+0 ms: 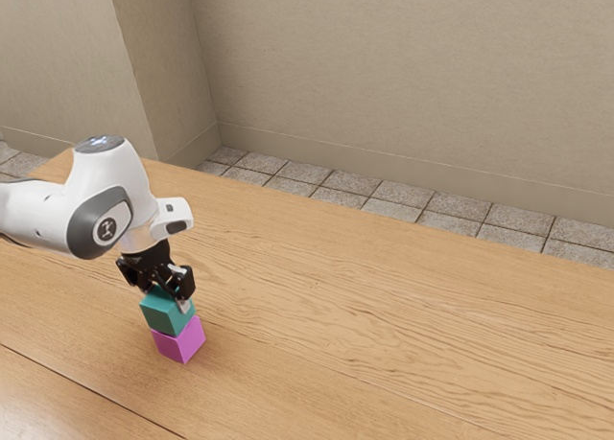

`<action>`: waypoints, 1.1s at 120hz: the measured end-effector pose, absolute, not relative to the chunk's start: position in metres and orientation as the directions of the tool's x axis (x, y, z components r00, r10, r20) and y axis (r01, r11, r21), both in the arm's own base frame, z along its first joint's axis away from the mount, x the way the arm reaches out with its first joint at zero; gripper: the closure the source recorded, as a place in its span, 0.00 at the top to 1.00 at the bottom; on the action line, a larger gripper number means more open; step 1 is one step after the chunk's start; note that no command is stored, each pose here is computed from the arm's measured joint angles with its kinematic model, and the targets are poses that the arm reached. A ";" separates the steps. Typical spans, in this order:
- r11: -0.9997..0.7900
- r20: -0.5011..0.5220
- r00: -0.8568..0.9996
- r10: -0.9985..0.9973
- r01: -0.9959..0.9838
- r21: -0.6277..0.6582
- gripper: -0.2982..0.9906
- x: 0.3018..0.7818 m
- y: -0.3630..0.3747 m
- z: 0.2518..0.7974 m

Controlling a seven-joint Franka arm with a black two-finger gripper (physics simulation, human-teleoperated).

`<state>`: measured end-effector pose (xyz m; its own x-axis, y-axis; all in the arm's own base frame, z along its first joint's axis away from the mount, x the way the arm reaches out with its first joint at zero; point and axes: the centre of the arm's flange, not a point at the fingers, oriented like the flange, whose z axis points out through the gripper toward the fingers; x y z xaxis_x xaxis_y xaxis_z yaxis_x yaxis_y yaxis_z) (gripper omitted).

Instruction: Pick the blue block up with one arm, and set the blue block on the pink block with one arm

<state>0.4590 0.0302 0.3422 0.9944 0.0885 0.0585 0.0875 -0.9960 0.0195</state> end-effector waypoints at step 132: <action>-1.000 0.118 0.993 0.028 0.029 -0.006 0.76 0.487 0.024 0.531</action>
<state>0.4870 0.0237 0.5313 0.9926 0.0276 0.1180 0.0285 -0.9996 -0.0062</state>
